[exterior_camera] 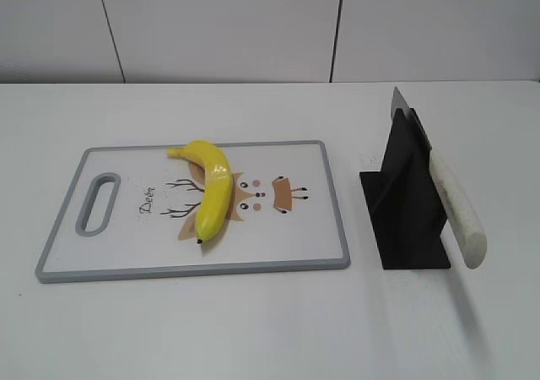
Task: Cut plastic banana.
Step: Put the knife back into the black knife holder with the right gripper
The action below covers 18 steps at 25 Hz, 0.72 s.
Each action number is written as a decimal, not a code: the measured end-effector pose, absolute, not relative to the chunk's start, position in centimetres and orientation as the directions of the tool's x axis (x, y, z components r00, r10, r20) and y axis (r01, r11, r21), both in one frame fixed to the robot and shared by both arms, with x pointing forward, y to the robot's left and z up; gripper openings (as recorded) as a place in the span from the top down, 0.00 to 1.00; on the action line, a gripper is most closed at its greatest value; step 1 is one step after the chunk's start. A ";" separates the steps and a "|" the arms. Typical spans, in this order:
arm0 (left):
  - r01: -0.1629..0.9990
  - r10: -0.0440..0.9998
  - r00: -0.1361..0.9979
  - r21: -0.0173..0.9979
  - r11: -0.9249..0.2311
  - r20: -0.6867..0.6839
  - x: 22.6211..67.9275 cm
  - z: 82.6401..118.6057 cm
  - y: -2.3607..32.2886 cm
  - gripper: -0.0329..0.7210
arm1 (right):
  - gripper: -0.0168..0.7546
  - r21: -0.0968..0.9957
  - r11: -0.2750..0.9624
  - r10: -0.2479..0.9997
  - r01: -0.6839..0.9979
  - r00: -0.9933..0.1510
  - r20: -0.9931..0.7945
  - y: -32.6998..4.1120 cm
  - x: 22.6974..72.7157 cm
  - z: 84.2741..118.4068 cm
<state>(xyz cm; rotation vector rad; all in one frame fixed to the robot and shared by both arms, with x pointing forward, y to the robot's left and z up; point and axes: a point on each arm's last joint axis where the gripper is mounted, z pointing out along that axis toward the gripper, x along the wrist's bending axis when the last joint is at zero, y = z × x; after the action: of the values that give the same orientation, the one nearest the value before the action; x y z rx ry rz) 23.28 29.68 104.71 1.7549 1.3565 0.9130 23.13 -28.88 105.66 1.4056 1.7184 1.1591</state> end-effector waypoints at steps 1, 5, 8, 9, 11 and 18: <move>0.461 0.976 0.193 0.869 -0.181 0.101 23.3 104.7 29.7 0.31 | 0.21 0.907 0.035 0.976 0.420 -0.211 0.060 -28.9 23.2 105.7; 0.461 0.976 0.193 0.869 -0.181 0.101 23.3 104.7 29.7 0.31 | 0.21 0.907 0.006 0.988 0.422 -0.144 0.060 -28.8 23.2 105.7; 0.461 0.976 0.193 0.869 -0.181 0.101 23.3 104.7 29.7 0.31 | 0.21 0.907 0.000 0.989 0.422 -0.134 0.062 -28.8 23.3 105.7; 0.461 0.976 0.193 0.869 -0.181 0.101 23.3 104.7 29.7 0.31 | 0.21 0.907 0.001 0.989 0.422 -0.134 0.061 -28.8 23.3 105.7; 0.461 0.976 0.193 0.869 -0.181 0.101 23.3 104.7 29.7 0.31 | 0.21 0.907 0.001 0.989 0.422 -0.133 0.061 -28.8 23.3 105.7; 0.461 0.976 0.193 0.869 -0.181 0.101 23.3 104.7 29.7 0.31 | 0.21 0.907 0.001 0.989 0.422 -0.133 0.061 -28.8 23.3 105.7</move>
<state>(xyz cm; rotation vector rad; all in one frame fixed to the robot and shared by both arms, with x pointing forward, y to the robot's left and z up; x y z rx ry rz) 23.28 29.68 104.71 1.7550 1.3566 0.9133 23.25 -28.81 105.66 1.4777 1.6246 1.1033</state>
